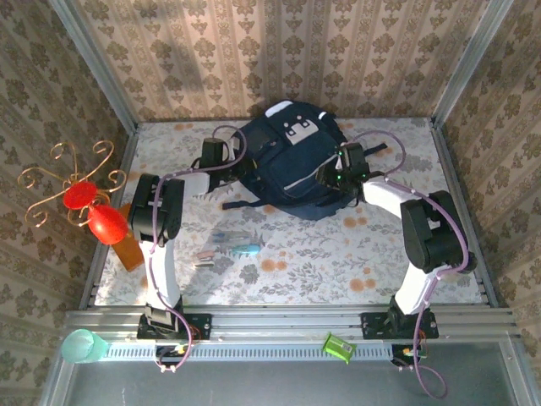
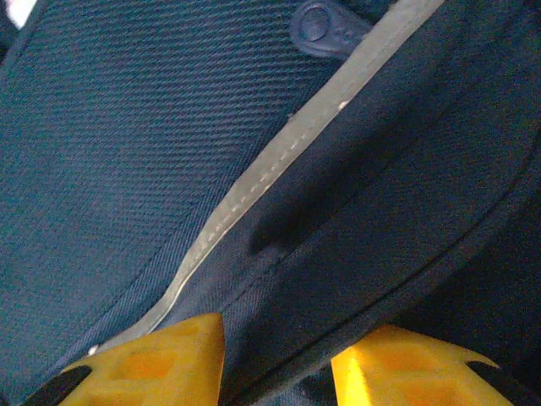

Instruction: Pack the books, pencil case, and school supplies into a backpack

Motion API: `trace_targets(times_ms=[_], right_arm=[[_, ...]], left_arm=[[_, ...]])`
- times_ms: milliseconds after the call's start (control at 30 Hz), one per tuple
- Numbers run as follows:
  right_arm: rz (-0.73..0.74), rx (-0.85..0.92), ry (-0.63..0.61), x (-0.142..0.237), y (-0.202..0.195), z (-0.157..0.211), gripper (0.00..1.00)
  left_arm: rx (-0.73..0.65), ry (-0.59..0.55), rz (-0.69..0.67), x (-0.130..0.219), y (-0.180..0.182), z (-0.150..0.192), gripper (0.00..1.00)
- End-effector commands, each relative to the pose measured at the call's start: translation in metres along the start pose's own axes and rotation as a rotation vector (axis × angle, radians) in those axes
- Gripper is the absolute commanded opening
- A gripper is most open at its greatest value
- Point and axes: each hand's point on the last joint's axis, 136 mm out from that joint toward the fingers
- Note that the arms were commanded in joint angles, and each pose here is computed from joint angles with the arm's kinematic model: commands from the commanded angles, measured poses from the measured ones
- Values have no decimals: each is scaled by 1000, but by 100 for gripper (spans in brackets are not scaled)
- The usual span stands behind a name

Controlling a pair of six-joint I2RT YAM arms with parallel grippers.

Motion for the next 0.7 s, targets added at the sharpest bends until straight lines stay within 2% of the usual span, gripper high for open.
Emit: trace_targets(times_ms=[0,167,367,467,667], right_arm=[[68,47,14,-6,-22,-14,39],[130,105,25,-2,-31,-32,43],[156,141,-24,33,-18,-46,53],[112,169,-63,56,11,-40,59],[-192,88,-41,76,102,4,61]], left_arm=[[15,47,-19,4,-1,32,0],[45,21,-3,14,-12,56,0],[111,-40,12,20,-18,67,0],[118,-71,8,27,-21,64,0],[129,-101,6,38,-30,62,0]])
Point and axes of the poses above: each hand's point on the last joint's axis, 136 mm out from that joint toward the fingers, its own x axis back along the fingers, its own y axis along the line the jaws close on, z = x × y, and after that the axes turned 8 degrees about x, right-handed
